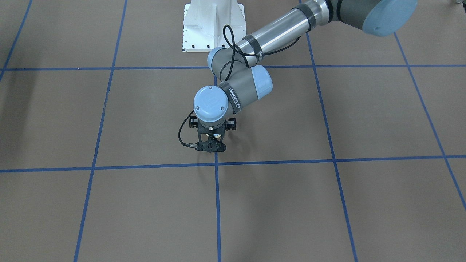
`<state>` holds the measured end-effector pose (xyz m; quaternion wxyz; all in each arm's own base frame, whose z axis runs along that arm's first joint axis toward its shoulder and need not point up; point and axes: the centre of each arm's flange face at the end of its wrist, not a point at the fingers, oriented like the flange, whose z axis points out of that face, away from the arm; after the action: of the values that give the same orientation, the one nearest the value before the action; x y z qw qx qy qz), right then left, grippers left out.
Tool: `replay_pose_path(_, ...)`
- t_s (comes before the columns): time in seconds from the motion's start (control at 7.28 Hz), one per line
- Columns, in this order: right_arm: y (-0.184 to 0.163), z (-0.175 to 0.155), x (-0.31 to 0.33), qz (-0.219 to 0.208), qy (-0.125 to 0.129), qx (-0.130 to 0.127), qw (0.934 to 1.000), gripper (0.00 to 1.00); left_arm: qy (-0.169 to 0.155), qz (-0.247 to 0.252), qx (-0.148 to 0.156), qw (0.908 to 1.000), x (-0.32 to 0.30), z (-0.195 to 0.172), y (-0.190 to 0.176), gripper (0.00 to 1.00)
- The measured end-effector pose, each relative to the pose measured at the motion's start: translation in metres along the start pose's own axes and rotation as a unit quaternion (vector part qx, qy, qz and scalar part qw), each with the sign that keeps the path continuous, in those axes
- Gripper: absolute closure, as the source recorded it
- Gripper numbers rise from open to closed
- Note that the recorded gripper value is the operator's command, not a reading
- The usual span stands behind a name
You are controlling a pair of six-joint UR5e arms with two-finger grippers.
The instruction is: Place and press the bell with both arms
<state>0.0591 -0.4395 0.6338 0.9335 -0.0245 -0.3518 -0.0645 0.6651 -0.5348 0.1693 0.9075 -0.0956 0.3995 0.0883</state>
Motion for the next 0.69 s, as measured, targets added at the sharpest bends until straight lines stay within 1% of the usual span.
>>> replay_pose_path(0.27,-0.001,-0.001,0.0,-0.001,0.0,0.001,1.0,0.0,0.009,0.004,0.014,0.9999,0.003,-0.026,0.001,0.0)
replay_pose_path(0.41,-0.001,-0.001,-0.001,-0.001,0.0,0.001,1.0,0.0,0.015,0.005,0.024,0.9996,0.002,-0.051,0.001,0.0)
replay_pose_path(0.55,-0.001,-0.002,-0.001,-0.002,0.0,0.002,1.0,0.0,0.025,0.008,0.04,0.9989,-0.009,-0.077,0.002,0.0)
replay_pose_path(0.69,-0.002,-0.002,-0.002,-0.003,0.001,0.002,1.0,0.0,0.036,0.021,0.055,0.9976,-0.036,-0.094,0.01,0.0)
